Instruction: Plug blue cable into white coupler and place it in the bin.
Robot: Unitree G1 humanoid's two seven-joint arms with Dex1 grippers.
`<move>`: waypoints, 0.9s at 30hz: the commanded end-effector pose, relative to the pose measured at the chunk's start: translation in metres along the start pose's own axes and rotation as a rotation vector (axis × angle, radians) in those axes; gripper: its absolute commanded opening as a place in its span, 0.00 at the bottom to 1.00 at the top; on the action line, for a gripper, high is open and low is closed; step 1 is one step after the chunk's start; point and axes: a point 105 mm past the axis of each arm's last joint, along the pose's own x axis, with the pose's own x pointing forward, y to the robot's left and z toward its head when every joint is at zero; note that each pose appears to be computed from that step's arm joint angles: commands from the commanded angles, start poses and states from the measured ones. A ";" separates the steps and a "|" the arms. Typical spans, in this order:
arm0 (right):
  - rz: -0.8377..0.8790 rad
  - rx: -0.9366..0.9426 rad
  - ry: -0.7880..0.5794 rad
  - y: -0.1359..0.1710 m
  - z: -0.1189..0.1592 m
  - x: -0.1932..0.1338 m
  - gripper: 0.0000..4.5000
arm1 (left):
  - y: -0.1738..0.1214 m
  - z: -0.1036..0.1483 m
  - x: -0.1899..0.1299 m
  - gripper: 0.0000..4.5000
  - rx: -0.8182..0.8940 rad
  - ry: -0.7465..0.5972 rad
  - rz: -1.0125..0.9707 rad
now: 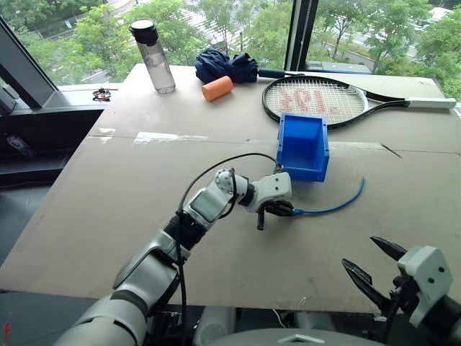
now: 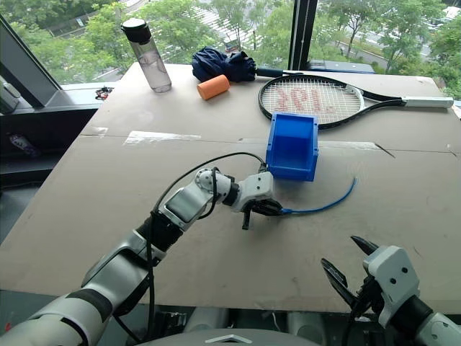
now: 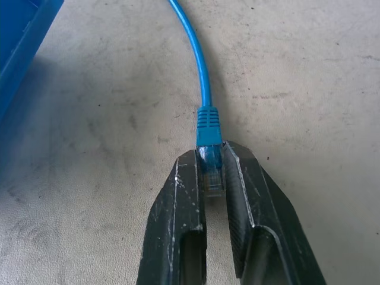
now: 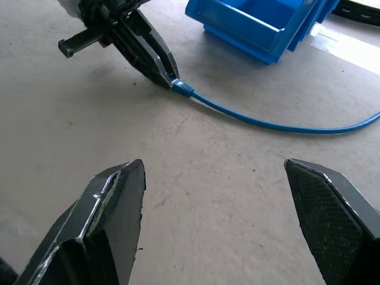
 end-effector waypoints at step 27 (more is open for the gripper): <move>0.447 0.815 -0.461 0.047 0.089 0.059 0.12 | -0.047 0.087 -0.073 0.00 -0.589 -0.498 -0.449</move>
